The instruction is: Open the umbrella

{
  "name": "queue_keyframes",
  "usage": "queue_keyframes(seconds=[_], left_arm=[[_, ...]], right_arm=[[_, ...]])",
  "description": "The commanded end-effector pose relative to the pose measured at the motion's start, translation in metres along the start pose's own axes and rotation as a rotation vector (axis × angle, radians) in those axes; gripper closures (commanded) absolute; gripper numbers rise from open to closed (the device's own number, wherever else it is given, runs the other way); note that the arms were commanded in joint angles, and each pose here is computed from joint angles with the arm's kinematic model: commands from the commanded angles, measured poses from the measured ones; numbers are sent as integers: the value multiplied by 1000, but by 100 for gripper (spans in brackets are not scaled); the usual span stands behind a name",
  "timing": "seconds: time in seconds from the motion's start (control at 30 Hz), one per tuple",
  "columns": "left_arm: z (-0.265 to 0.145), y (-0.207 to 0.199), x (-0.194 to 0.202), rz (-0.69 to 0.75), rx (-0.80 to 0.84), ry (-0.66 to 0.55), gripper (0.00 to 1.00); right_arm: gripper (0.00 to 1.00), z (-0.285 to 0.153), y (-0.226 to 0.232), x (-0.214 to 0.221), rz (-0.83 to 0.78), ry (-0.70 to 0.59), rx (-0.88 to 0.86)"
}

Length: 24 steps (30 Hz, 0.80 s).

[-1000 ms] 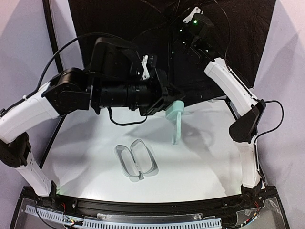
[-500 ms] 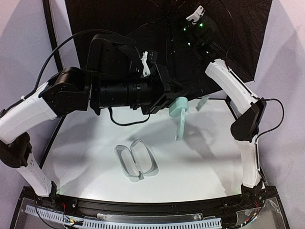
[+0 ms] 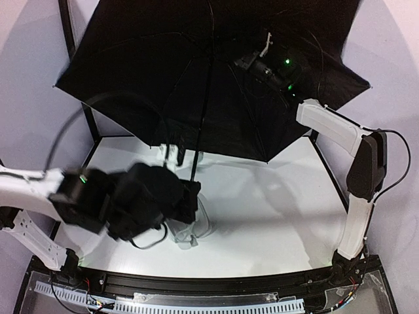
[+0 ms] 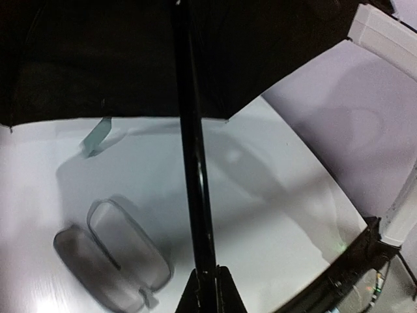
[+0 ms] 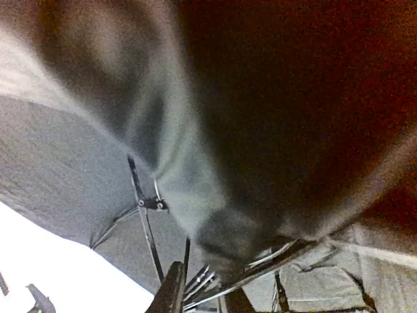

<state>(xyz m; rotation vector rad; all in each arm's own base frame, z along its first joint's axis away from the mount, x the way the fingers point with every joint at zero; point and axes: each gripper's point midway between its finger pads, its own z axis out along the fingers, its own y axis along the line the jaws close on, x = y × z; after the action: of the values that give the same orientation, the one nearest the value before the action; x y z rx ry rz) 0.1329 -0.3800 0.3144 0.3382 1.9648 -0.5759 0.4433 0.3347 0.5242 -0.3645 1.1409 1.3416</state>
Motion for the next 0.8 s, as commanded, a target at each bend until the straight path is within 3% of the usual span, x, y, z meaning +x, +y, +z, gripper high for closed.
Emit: queue_keyframes(seconds=[0.0,0.13,0.27,0.43,0.77], left_arm=[[-34,-40,-24,233,110,-246,99],[-29,-46,-35,162,98,-335,99],[-24,-42,-49,109,15,-404,99],[-5,-26,-52,3,0,-368,99],[12,8,-60,-118,-92,-382,99]], right_arm=[[75,-66,-145,-32,32,-141,430],[58,-67,-133,-19,99,-138,407],[47,-71,-121,0,160,-127,380],[33,-72,-86,18,221,-100,288],[22,-88,-19,56,309,-15,121]])
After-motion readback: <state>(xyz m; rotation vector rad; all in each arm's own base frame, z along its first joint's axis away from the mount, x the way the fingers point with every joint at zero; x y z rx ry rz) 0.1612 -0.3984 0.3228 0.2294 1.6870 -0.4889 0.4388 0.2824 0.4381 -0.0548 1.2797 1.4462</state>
